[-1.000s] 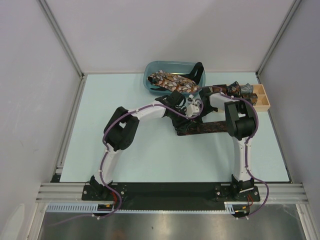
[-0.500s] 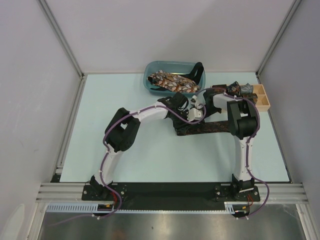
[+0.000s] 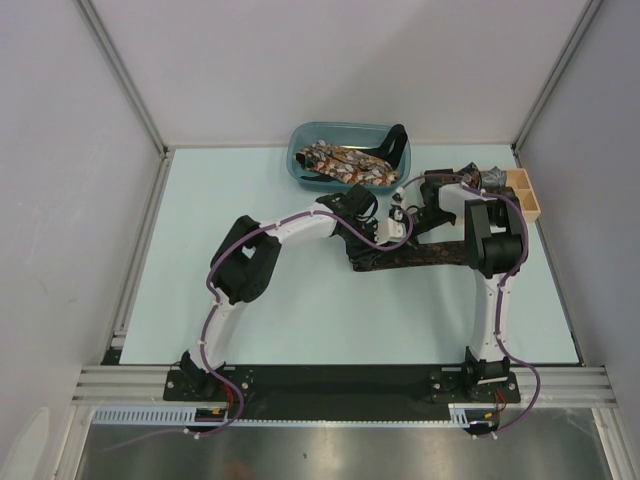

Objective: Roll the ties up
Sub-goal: Roll the tie at the center of the board.

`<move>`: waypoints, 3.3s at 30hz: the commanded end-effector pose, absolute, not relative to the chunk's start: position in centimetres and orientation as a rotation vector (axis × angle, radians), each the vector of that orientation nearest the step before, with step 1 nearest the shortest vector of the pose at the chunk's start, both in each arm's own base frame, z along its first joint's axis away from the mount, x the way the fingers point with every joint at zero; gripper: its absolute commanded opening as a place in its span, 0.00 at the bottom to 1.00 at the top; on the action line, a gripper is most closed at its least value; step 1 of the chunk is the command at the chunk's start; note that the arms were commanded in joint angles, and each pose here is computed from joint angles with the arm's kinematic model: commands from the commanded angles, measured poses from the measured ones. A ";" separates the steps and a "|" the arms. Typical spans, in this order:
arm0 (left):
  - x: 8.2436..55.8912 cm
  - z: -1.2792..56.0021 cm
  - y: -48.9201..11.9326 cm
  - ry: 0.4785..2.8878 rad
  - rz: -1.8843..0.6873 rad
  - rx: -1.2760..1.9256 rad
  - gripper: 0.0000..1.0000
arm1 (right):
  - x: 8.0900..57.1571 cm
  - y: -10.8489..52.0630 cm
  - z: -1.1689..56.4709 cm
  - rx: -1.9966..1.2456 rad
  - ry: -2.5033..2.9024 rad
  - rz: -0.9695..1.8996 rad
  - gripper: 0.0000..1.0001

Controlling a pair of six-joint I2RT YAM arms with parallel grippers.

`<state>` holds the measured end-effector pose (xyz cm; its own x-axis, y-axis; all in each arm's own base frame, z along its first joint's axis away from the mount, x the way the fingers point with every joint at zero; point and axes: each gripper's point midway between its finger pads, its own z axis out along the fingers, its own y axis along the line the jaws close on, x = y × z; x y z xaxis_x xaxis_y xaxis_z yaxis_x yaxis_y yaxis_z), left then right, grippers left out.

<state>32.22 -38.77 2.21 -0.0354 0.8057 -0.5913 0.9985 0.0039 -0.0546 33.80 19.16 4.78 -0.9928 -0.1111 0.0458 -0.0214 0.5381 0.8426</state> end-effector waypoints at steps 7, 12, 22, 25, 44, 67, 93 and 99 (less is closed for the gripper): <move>28.4 -3.0 -34.4 2.138 -0.642 1.995 0.45 | 34.5 21.1 7.5 0.186 -2.654 -1.622 0.45; 28.5 -2.9 -34.4 2.138 -0.635 1.992 0.45 | 34.6 21.8 6.1 0.198 -2.672 -1.595 0.40; 28.5 -2.9 -34.4 2.141 -0.642 1.987 0.45 | 34.1 22.2 5.2 0.231 -2.689 -1.551 0.05; 28.6 -2.8 -34.4 2.145 -0.649 1.980 0.47 | 34.2 21.7 4.3 0.229 -2.713 -1.505 0.00; 32.2 6.6 -35.6 2.003 -0.887 1.554 0.86 | 36.8 17.7 0.9 0.252 -3.000 -1.143 0.00; 32.6 3.6 -39.7 1.917 -0.887 1.524 0.91 | 36.1 18.5 -1.2 0.302 -2.991 -1.036 0.00; 30.0 0.8 -30.8 2.087 -0.480 1.999 0.24 | 34.4 24.0 3.7 0.349 -2.801 -1.330 0.12; 28.5 0.0 -27.9 2.145 -0.506 2.061 0.22 | 35.3 21.1 7.1 0.465 -2.853 -1.330 0.32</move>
